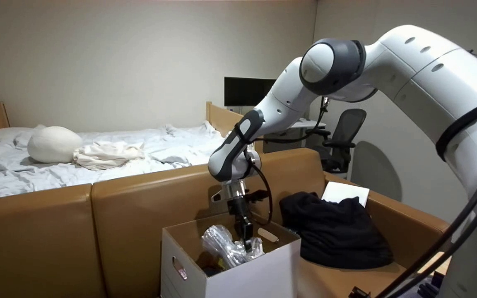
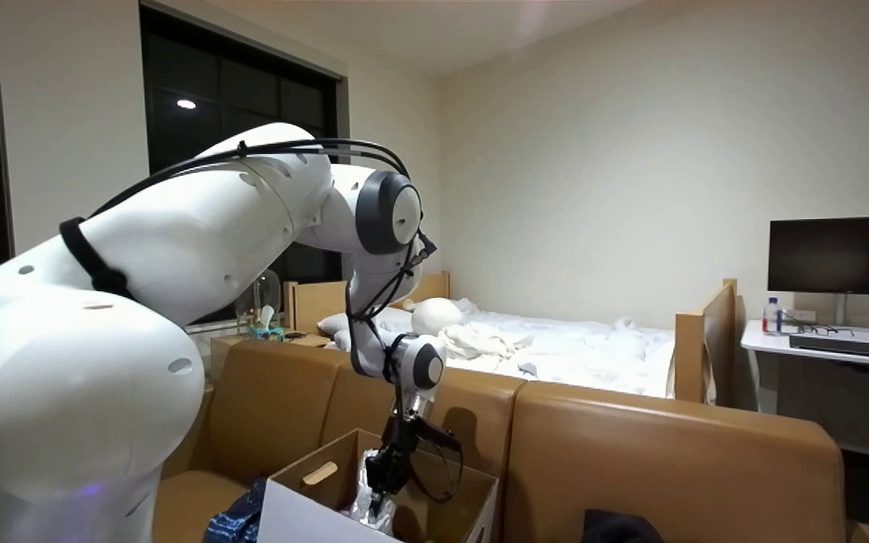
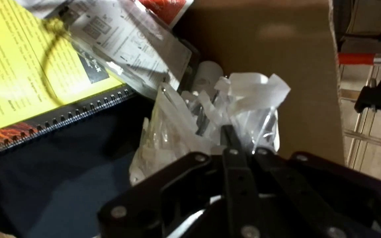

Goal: Take the umbrella and the jacket out of the box

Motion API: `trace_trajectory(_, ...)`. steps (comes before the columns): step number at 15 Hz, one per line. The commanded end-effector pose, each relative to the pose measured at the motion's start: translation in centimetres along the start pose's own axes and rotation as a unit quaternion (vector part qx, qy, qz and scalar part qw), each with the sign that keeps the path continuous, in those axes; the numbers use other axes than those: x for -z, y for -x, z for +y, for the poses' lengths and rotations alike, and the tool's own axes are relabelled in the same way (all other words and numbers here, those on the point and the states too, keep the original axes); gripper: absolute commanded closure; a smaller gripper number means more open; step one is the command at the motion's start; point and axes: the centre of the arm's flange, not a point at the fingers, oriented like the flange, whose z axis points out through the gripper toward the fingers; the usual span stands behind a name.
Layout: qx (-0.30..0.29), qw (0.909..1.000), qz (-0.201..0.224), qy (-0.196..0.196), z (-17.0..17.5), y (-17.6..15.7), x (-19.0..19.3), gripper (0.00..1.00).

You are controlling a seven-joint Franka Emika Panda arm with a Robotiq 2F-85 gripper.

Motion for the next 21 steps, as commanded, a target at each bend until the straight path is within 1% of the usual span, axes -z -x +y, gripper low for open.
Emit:
trace_trajectory(1, 0.098, 0.9951, 0.01, 0.013, -2.8, 3.4, 2.5, 0.98)
trace_trajectory(3, 0.148, 0.9887, 0.023, 0.005, -2.4, 5.1, 4.1, 0.98)
trace_trajectory(5, 0.191, 0.9805, 0.043, -0.01, -2.3, 7.2, 5.9, 0.98)
trace_trajectory(7, 0.232, 0.9704, 0.056, -0.037, -2.4, 9.4, 8.0, 0.98)
trace_trajectory(9, 0.253, 0.963, 0.065, -0.066, -3.4, 11.3, 10.2, 0.98)
trace_trajectory(11, 0.261, 0.9582, 0.078, -0.086, -5.2, 13.7, 12.3, 0.98)
trace_trajectory(14, 0.252, 0.9535, 0.126, -0.106, -8.4, 18.6, 14.8, 0.97)
trace_trajectory(17, 0.232, 0.9457, 0.185, -0.132, -10.7, 24.6, 15.8, 0.97)
trace_trajectory(18, 0.223, 0.9428, 0.205, -0.14, -11.7, 27.3, 16.0, 0.97)
trace_trajectory(21, 0.192, 0.9336, 0.255, -0.162, -13.1, 34.5, 15.9, 0.98)
